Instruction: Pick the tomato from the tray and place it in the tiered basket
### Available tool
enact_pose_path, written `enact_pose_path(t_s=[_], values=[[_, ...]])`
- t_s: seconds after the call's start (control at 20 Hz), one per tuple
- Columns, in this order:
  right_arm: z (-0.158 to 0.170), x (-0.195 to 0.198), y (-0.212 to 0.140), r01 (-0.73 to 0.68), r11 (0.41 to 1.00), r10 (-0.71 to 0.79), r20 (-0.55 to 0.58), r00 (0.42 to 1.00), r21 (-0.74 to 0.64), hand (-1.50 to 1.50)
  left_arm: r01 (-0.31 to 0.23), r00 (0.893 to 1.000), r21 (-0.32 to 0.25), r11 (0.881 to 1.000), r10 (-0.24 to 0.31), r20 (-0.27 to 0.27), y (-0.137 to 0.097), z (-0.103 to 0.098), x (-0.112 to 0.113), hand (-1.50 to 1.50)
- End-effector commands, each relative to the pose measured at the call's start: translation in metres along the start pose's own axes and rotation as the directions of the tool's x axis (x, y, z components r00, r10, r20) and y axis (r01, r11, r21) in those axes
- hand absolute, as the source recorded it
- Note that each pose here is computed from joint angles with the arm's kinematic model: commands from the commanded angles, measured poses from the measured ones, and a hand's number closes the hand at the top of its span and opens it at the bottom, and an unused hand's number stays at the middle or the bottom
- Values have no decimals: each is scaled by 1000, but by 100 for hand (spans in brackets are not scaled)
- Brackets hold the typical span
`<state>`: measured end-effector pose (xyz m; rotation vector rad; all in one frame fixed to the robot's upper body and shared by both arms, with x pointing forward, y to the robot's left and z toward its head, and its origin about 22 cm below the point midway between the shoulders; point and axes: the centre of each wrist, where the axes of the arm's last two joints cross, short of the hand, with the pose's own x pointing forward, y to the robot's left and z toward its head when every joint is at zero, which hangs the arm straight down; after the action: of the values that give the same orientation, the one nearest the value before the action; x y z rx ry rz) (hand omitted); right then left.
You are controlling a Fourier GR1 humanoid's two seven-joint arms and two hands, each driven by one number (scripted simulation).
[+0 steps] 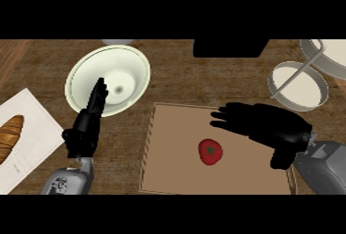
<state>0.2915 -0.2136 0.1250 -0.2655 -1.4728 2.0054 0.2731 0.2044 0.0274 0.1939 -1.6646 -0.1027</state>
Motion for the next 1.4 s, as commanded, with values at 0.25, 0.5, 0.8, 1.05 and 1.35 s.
enact_pose_path(t_s=[0.25, 0.5, 0.8, 1.05, 1.35], values=[[1, -10, 10, 32, 999, -33, 65, 997, 10, -150, -5, 1000, -8, 1000, 5, -4, -2, -2, -2, 0], [-6, -7, 26, 58, 997, -62, 67, 996, 51, -150, -13, 1000, -10, 1000, 13, 0, -4, -3, 13, 0], [-26, 7, 29, 52, 996, -57, 67, 996, 75, -150, 8, 1000, -1, 1000, -8, 1, -10, 5, 12, 0], [-56, -3, 24, 39, 996, -44, 50, 998, 80, -150, 16, 1000, 7, 1000, -16, -2, 3, 6, 9, 0], [-51, 16, 39, 49, 994, -54, 48, 997, 93, -150, -4, 1000, -4, 1000, 4, -3, -4, 1, 23, 0]])
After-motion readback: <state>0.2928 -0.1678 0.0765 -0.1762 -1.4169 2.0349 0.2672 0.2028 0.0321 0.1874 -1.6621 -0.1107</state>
